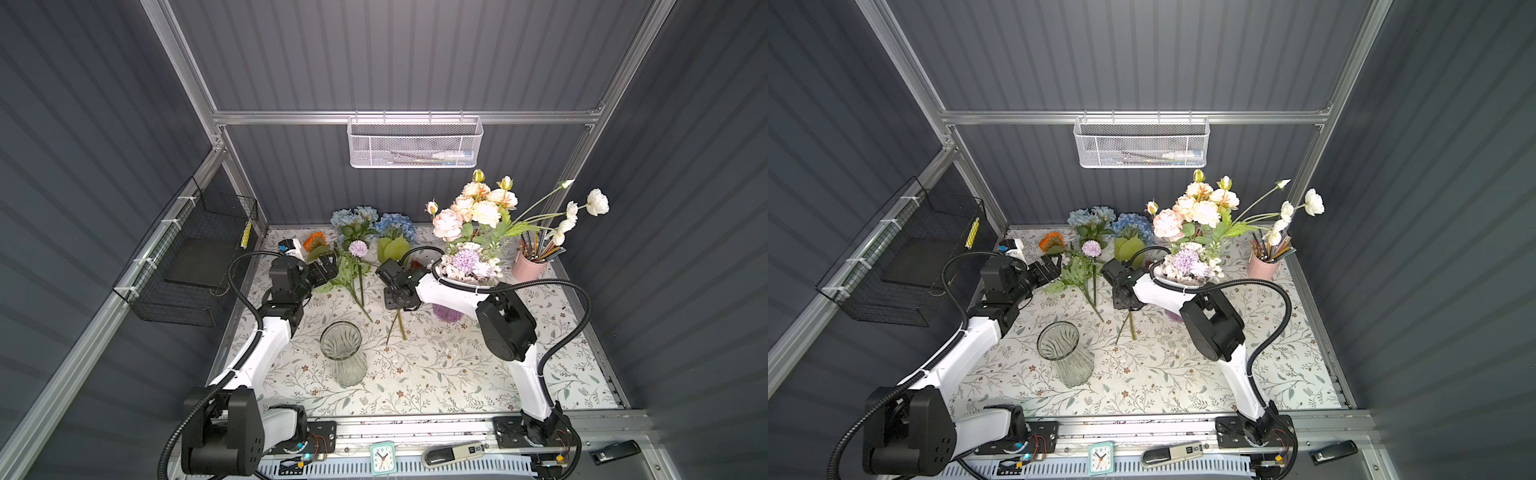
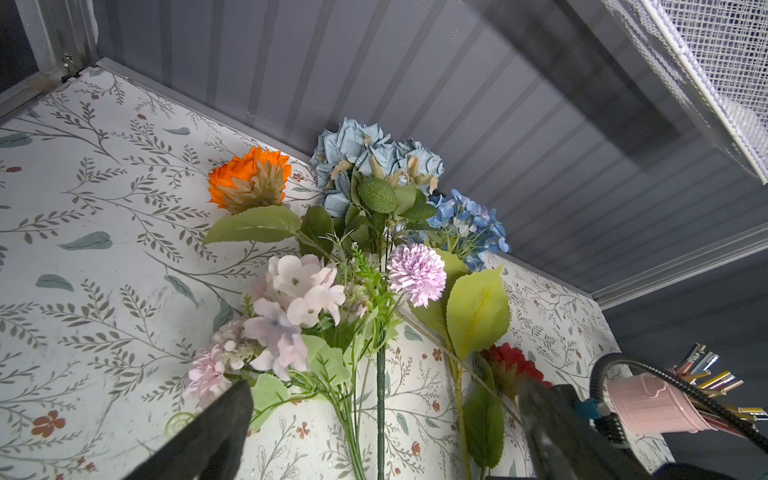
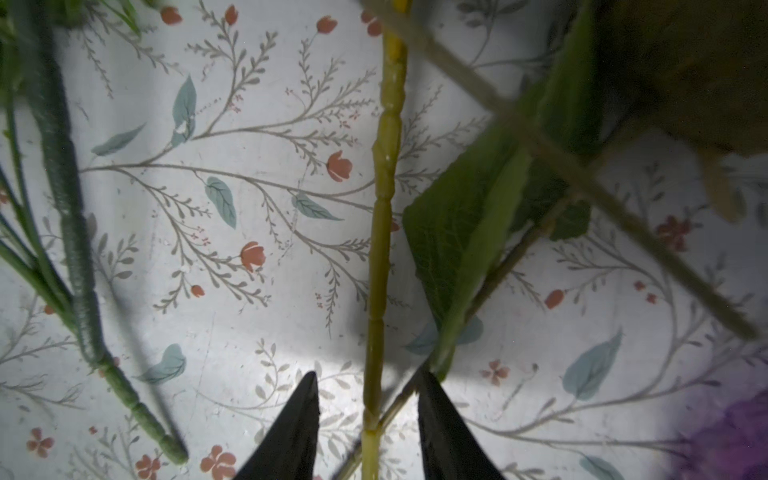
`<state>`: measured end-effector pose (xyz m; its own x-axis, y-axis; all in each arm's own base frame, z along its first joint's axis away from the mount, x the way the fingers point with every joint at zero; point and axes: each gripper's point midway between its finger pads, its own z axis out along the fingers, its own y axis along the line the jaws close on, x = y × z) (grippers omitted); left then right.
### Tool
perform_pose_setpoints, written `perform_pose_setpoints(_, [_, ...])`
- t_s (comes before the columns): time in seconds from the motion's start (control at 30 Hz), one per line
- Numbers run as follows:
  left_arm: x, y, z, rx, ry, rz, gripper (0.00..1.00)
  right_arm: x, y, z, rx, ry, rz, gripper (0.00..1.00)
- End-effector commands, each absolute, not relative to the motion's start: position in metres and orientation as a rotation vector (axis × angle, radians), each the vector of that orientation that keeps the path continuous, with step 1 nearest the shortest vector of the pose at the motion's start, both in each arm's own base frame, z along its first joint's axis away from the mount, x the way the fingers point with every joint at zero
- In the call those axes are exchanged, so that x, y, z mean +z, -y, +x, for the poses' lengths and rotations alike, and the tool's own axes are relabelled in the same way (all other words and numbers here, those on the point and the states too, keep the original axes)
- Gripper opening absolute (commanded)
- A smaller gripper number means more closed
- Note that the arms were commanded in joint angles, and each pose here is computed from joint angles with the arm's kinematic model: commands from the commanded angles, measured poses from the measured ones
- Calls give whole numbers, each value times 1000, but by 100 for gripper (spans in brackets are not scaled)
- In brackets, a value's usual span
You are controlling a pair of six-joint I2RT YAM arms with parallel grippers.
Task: Arrange the flowers into the vase
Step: 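Close the right gripper on the blue hydrangea's yellow-green stem, then lift the blue hydrangea out of the pile with the right gripper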
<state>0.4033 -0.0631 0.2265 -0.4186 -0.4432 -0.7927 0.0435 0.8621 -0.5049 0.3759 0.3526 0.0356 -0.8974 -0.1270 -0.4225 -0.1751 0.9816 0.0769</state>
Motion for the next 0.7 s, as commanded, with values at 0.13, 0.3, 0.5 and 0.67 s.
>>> perform_pose_setpoints(0.13, [255,64,404,-556,-1868,-257,100,16,-354,387,117,-2743,-197,26])
perform_pose_setpoints(0.3, [258,63,403,-549,-1862,-259,100,35,-356,387,162,-2703,-208,5])
perform_pose_setpoints(0.5, [261,62,402,-548,-1853,-261,100,107,-364,374,466,-2569,-242,0])
perform_pose_setpoints(0.67, [263,64,402,-564,-1846,-262,100,155,-370,357,771,-2475,-242,0])
